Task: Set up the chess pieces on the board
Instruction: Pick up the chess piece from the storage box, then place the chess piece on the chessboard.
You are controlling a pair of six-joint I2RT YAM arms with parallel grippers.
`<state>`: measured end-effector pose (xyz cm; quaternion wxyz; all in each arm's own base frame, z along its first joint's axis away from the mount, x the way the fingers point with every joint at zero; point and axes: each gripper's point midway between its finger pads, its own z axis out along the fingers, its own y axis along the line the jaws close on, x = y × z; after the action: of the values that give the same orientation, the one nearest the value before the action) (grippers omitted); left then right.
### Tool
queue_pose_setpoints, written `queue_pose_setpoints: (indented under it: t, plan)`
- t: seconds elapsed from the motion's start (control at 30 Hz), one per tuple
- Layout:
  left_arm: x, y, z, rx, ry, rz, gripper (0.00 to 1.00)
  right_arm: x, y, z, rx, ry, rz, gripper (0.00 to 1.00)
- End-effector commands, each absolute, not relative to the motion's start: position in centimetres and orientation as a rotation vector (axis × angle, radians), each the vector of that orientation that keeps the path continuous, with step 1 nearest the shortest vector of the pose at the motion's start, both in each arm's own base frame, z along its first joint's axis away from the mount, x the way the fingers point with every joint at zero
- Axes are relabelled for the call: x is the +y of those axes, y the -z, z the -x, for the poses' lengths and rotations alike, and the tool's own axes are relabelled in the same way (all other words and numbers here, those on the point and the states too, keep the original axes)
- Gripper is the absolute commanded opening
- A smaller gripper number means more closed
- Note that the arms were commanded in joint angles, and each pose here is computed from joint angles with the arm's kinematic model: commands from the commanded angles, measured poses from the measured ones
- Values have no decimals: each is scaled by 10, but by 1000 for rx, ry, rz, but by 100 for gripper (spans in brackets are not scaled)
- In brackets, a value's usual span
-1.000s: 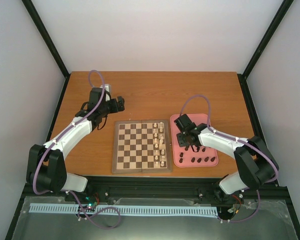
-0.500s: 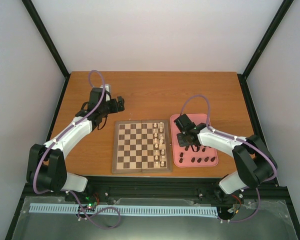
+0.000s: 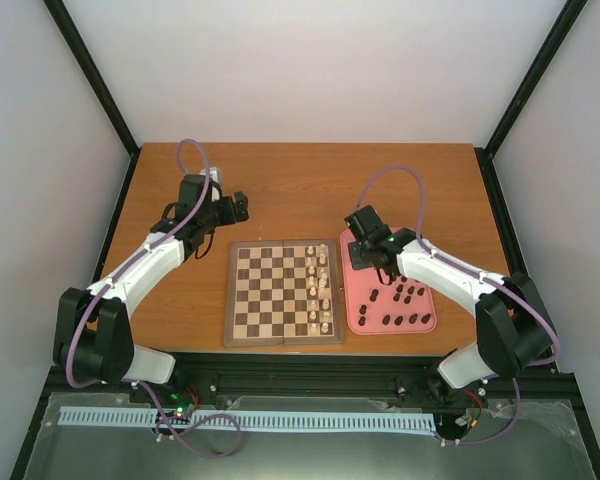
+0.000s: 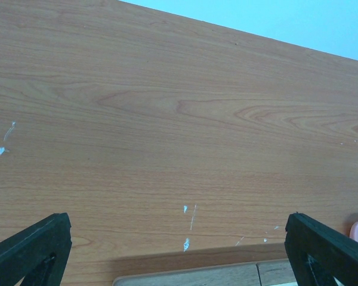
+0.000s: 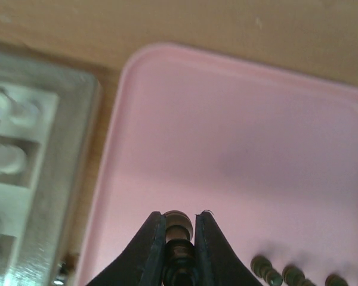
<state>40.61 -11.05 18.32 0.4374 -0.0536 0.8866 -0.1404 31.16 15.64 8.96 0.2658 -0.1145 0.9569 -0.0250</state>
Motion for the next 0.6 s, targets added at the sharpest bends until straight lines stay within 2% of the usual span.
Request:
queue_pose_setpoints:
  t: [0.0, 0.27, 0.57]
  plan:
    - [-108, -199, -413, 2177, 316, 123, 100, 172, -134, -331, 2472, 14, 312, 4]
    - [-96, -205, -414, 2170, 240, 172, 100, 240, -196, -336, 2345, -96, 479, 3]
    - [-58, -207, -412, 2149, 99, 365, 100, 349, -178, -319, 2331, -257, 747, 3]
